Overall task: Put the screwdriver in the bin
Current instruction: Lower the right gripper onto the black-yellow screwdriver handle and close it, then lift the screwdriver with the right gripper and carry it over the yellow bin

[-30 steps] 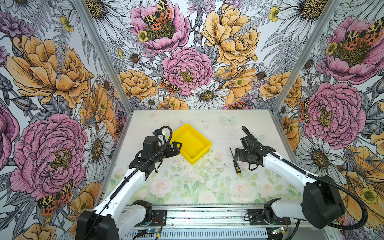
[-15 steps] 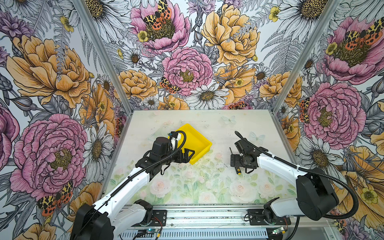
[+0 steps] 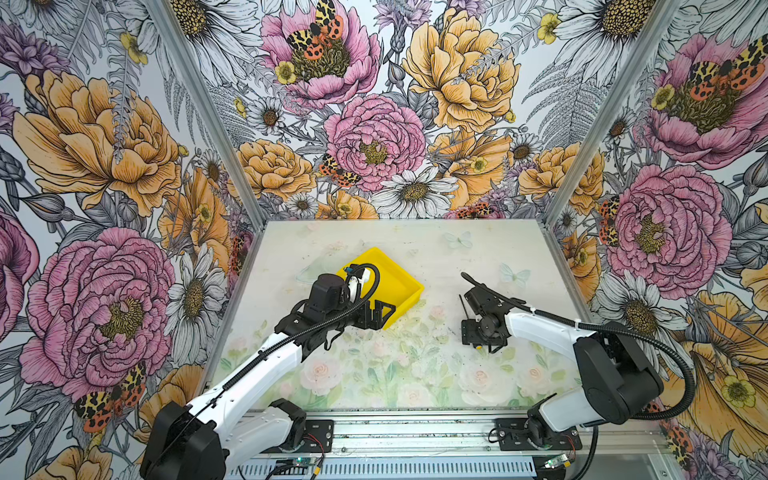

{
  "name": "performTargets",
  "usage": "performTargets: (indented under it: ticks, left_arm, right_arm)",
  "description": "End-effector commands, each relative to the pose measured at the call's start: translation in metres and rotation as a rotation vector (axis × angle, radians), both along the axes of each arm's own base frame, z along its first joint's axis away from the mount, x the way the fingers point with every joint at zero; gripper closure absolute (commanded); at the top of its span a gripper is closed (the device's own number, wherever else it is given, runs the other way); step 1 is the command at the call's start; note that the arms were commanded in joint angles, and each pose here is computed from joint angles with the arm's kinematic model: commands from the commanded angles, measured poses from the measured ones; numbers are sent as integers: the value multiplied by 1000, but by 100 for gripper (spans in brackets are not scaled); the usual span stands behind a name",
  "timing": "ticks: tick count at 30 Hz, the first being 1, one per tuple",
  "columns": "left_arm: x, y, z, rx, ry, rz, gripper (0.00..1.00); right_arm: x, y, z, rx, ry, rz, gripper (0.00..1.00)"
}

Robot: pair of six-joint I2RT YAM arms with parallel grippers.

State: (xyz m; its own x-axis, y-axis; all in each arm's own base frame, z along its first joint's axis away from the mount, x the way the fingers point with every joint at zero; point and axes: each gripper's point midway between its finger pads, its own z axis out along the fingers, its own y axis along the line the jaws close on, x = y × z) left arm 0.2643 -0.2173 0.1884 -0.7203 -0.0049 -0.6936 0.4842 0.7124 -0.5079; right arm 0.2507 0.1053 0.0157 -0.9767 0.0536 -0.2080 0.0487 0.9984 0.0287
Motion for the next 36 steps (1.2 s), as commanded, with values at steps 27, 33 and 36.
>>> performTargets:
  ticks: [27, 33, 36]
  left_arm:
    - [5, 31, 12, 86, -104, 127, 1]
    - [9, 44, 5, 133, -89, 186, 1]
    - [13, 53, 1, 146, -71, 226, 1]
  right_arm:
    - [10, 11, 21, 63, -77, 7, 91]
    - [30, 22, 69, 115, -225, 69, 95]
    - [41, 29, 98, 143, -303, 114, 96]
